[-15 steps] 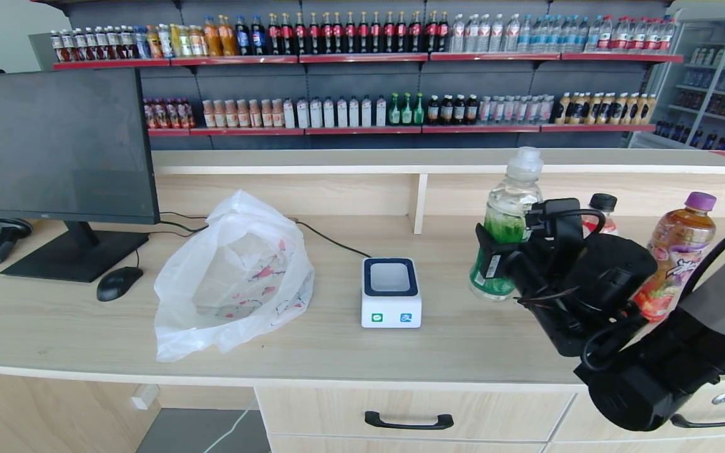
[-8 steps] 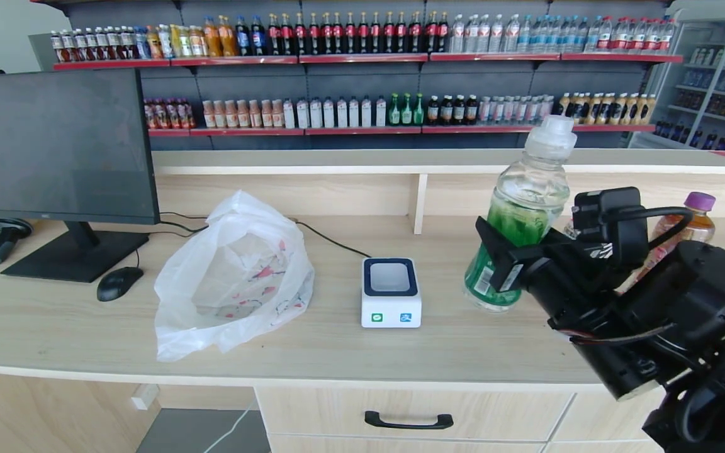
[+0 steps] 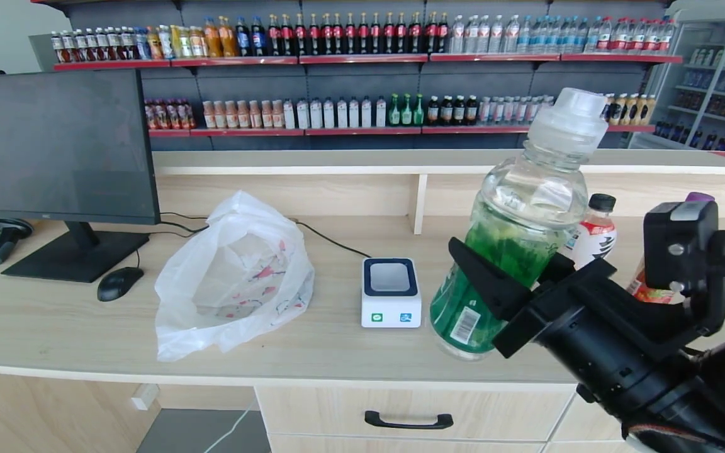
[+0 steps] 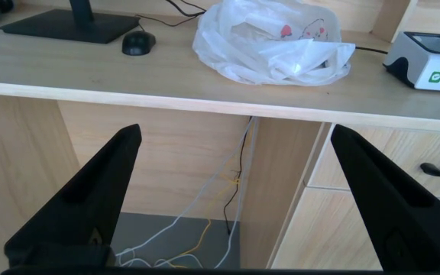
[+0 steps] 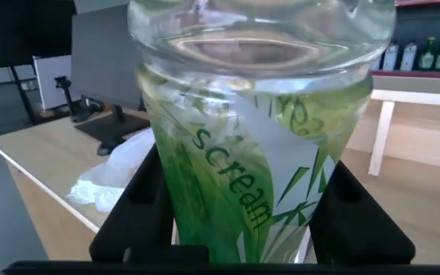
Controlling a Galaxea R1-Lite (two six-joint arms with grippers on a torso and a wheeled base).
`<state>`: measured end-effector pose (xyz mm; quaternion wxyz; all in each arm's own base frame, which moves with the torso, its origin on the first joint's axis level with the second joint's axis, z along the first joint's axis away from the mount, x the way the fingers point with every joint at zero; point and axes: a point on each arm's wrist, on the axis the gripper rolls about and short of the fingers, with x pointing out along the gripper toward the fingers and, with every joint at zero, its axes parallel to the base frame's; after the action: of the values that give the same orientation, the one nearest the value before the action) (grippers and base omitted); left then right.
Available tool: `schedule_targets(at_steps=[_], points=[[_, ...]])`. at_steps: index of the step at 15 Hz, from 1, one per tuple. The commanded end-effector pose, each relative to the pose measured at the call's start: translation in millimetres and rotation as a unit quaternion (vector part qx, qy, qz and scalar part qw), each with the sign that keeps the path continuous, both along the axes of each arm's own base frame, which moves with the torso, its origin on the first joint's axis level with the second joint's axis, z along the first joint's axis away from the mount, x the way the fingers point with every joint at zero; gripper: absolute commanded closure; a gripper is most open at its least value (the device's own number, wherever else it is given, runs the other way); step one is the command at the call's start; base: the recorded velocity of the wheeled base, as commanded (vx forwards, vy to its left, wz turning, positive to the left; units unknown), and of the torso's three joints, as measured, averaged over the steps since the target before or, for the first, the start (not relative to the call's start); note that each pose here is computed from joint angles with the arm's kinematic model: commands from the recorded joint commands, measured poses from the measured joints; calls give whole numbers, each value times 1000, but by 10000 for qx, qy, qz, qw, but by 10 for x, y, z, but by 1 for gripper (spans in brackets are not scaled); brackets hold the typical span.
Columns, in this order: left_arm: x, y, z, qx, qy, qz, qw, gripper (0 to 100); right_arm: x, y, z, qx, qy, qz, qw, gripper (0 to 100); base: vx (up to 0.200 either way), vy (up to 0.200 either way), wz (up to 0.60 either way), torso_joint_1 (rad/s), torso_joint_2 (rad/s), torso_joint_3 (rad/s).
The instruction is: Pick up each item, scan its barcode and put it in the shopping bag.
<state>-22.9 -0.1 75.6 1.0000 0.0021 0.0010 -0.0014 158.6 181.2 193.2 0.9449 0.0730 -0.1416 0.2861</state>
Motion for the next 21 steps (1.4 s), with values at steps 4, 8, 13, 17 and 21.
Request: schedule_targets(at_steps=[4, 8, 13, 17, 21], points=[[0, 0, 0, 2, -2, -2, 10000, 0, -61, 58, 144, 747, 97, 383, 9964, 100, 0, 0, 0, 0, 0, 0], [0, 0, 0, 2, -2, -2, 10000, 0, -116, -39, 135, 1008, 294, 578, 9928, 100, 0, 0, 0, 0, 0, 0], [0, 0, 0, 2, -2, -2, 10000, 0, -155, -59, 354, 1317, -40, 903, 9872, 100, 0, 0, 0, 0, 0, 0], [0, 0, 0, 2, -2, -2, 10000, 0, -308, -231, 500, 1548, -293, 989, 9825, 100, 0, 0, 0, 0, 0, 0], [0, 0, 0, 2, -2, -2, 10000, 0, -392, -287, 522, 1453, -453, 1177, 9813, 100, 0, 0, 0, 0, 0, 0]])
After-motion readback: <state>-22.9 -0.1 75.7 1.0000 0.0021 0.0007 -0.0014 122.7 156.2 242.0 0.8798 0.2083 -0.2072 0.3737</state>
